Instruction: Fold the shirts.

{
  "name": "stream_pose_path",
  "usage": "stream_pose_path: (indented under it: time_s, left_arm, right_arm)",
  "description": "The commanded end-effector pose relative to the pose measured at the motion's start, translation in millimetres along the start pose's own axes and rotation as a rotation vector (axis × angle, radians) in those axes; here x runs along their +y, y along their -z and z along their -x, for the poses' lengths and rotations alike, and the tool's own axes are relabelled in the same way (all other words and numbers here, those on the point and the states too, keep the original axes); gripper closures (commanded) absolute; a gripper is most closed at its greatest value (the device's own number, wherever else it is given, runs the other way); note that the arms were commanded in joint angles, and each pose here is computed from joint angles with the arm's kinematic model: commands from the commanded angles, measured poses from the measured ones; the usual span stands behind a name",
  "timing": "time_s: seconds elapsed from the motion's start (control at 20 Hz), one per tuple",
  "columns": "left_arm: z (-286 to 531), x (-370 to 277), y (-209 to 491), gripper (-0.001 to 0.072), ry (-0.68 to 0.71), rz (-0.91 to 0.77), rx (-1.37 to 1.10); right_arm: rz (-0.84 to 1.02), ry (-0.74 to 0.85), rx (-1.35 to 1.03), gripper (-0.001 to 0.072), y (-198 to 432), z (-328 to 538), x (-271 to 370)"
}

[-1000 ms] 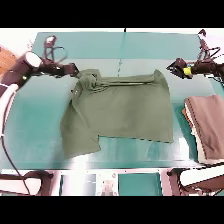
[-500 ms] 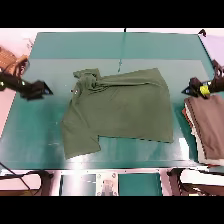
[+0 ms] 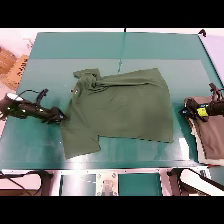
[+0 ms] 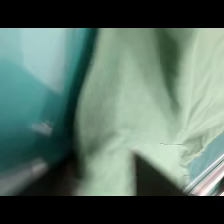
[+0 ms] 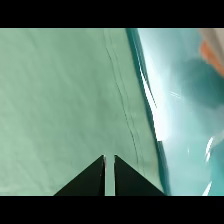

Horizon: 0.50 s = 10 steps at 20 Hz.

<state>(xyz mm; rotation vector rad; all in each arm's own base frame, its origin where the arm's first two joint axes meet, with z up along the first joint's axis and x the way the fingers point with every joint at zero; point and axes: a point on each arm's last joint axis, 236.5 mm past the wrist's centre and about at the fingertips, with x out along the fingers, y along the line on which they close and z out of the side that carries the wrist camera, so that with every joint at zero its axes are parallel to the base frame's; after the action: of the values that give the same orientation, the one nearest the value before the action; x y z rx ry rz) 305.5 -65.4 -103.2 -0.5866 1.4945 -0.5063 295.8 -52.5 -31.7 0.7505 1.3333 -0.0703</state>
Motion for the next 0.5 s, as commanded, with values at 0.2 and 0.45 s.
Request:
stream_pose_path:
  time_s: [0.2, 0.45]
  left_arm:
    - [6.7, -7.6, -20.4, 0.0682, -0.005, -0.125, -0.022]
    - [11.7, -8.7, -23.3, 0.0681, -0.014, -0.127, -0.018]
  right_arm:
    - [-0.123, 0.066, 0.143, 0.0439, 47.3, -5.4, -27.8]
    - [-0.28, 0.103, 0.269, 0.0178, 103.6, -33.1, -56.6]
